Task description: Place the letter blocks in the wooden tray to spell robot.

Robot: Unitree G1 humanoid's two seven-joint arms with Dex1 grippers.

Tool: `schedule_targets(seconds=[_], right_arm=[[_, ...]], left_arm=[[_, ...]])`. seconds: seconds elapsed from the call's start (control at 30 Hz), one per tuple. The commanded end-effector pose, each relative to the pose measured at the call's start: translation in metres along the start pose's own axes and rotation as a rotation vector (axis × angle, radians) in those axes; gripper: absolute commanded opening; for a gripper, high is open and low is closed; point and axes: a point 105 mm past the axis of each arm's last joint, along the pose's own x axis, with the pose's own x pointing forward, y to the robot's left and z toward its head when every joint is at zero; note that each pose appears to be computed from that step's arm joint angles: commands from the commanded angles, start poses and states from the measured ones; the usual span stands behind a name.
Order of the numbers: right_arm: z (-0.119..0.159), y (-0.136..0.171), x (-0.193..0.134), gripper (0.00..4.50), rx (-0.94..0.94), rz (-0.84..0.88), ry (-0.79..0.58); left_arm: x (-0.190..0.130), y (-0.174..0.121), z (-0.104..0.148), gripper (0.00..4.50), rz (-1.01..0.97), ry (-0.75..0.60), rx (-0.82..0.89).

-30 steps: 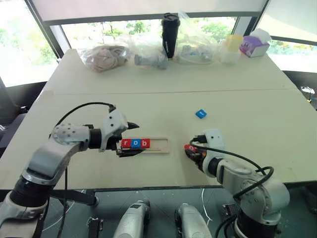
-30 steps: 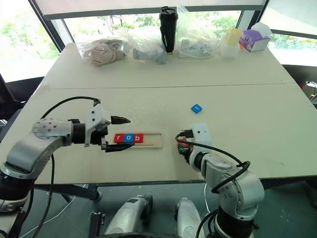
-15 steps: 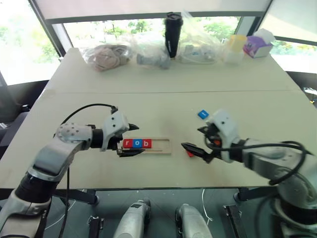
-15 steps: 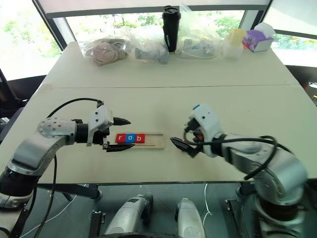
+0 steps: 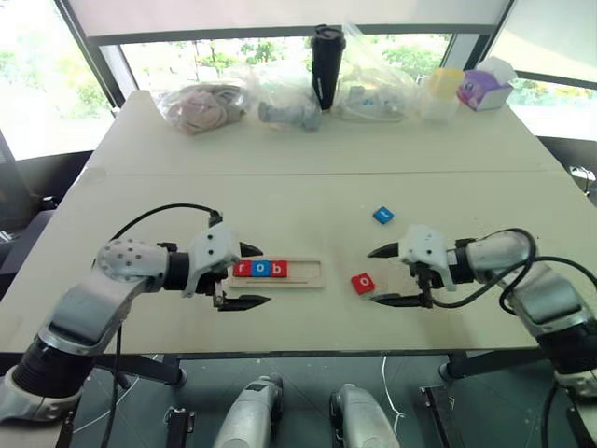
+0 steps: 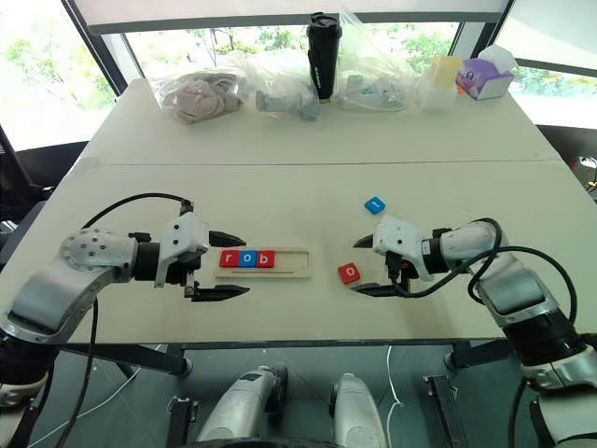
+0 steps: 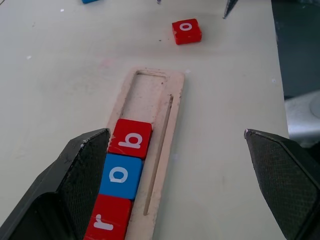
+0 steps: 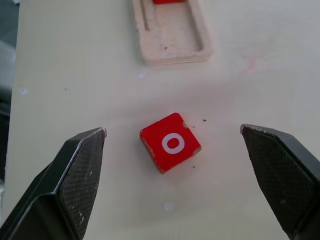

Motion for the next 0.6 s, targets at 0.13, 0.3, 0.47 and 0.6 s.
schedule_targets(seconds=[0.13,0.3,0.47,0.6], right_arm=[[-0.004,-0.008,0.006,4.46,-0.071,0.058,0.009],[-0.007,-0.018,0.013,4.46,-0.057,0.038,-0.004],[-0.008,-0.020,0.018,3.10,-0.032,0.049,-0.027],[-0.007,-0.020,0.018,1.12,-0.031,0.053,-0.030]], left_arm=[[-0.009,-0.004,0.013,4.50,0.007,-0.032,0.006],[-0.005,-0.009,0.013,4.50,0.004,-0.021,0.006],[-0.001,-0.009,0.013,4.50,0.005,-0.017,0.011],[-0.002,-0.009,0.013,4.50,0.007,-0.014,0.011]])
